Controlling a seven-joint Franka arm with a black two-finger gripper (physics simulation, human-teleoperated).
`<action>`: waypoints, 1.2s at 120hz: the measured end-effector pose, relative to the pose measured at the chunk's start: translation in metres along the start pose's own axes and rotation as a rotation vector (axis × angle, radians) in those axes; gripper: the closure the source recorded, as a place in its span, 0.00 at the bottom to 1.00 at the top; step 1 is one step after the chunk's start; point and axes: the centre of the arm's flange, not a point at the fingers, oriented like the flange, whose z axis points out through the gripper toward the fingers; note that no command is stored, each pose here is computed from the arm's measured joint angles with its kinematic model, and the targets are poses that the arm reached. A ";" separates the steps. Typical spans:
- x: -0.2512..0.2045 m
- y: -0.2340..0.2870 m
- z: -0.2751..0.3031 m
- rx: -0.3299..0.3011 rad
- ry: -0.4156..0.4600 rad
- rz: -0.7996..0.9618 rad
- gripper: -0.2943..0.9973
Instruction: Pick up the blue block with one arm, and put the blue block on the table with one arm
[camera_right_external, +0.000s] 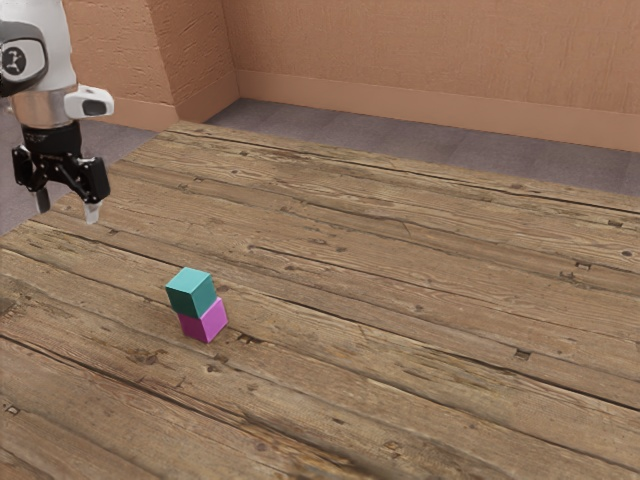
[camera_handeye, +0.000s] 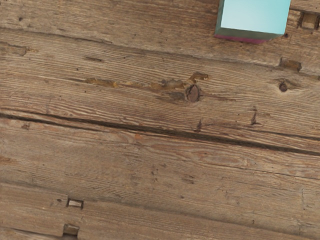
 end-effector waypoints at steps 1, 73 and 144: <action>0.000 0.000 0.002 0.004 -0.001 0.004 0.23; 0.052 0.053 0.072 0.101 0.129 0.198 0.23; 0.087 0.055 0.132 0.022 0.173 0.130 0.23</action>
